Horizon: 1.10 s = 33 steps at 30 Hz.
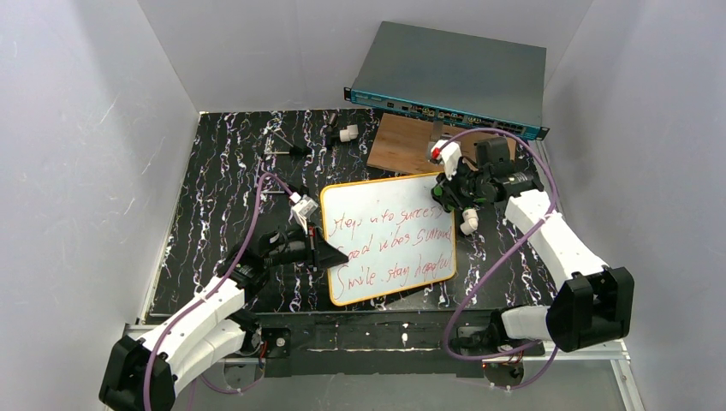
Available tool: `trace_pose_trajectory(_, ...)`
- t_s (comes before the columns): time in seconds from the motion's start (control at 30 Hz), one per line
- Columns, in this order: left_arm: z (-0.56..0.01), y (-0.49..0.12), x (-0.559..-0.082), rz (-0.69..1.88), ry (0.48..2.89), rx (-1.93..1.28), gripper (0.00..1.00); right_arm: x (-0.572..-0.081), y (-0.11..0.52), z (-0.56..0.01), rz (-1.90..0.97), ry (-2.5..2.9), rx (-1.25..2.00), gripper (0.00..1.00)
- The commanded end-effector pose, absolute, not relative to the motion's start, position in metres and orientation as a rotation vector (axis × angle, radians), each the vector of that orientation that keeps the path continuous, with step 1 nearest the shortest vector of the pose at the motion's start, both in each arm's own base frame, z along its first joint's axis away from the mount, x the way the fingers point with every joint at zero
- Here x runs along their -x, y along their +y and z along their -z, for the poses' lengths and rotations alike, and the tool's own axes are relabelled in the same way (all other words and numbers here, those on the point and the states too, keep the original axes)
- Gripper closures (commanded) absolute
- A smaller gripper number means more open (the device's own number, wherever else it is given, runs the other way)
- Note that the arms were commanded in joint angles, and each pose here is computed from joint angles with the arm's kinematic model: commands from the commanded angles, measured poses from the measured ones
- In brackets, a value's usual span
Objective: Erase the whiteboard
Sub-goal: Erase the whiteboard at the center of the board.
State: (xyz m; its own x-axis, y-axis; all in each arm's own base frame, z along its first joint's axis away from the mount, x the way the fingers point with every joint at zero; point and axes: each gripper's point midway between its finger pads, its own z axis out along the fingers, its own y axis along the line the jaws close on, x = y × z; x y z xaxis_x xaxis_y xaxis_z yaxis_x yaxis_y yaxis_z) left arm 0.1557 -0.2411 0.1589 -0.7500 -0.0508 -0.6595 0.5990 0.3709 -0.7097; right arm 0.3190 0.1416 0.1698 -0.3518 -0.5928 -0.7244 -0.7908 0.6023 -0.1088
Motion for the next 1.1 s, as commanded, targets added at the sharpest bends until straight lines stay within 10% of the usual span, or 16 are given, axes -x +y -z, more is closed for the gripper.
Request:
trace_pose_trajectory(0.0, -0.191, -0.251, -0.138, 1.453, 1.803, -0.737, 1.00, -0.282, 0.162, -0.164, -0.539, 2.030, 1.221, 0.99)
trace_pose_trajectory(0.33, -0.191, -0.251, -0.137, 1.446, 1.805, -0.743, 1.00, -0.364, 0.122, -0.206, -0.119, 2.068, 0.871, 0.99)
trace_pose_trajectory(0.8, -0.193, -0.250, -0.136, 1.434, 1.791, -0.754, 1.00, -0.288, 0.128, -0.139, -0.324, 2.152, 1.156, 0.99)
trace_pose_trajectory(1.07, -0.191, -0.251, -0.136, 1.439, 1.802, -0.756, 1.00, -0.336, 0.129, -0.194, -0.221, 2.081, 0.985, 0.99)
